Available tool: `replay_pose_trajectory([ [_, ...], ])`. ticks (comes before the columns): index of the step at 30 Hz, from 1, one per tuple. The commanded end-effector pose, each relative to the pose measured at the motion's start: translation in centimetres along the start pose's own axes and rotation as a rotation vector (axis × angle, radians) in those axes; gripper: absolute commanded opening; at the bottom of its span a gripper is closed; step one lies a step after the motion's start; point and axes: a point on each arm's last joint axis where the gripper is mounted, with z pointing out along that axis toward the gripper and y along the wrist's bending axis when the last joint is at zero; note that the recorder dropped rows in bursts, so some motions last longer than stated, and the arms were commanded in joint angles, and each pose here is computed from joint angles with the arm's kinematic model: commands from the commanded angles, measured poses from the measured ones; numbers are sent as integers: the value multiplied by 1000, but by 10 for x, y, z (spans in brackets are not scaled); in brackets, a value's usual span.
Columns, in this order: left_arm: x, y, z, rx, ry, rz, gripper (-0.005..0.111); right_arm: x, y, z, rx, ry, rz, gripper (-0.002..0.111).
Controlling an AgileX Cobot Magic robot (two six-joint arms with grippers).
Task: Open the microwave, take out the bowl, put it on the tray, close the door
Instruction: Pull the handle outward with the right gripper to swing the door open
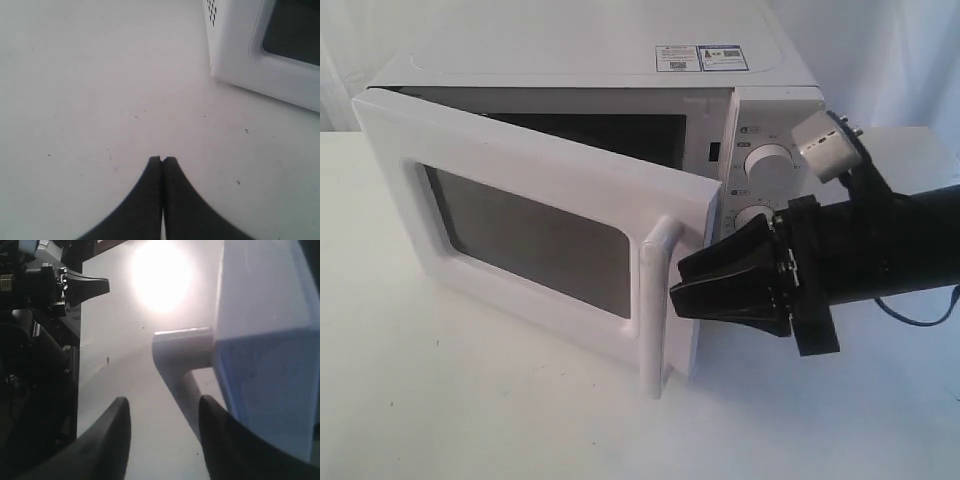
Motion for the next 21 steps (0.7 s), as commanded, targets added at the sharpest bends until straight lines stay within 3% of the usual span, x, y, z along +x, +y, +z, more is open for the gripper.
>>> replay_pose_trajectory([
  [1,1,0,0,-5,1,-1,0,-9,15,-8,2,-13,-2,34],
  [8,1,0,0,-5,1,-1,0,-21,38,-19,30,-22,-10,19],
  [12,1,0,0,-5,1,-1,0,-28,28,-33,349,-35,11,2],
  [15,1,0,0,-5,1,-1,0,-34,18,-46,580,-87,45,0],
  [18,1,0,0,-5,1,-1,0,-36,14,-51,655,-114,65,0],
  [21,1,0,0,-5,1,-1,0,-34,8,-48,650,-125,102,0],
])
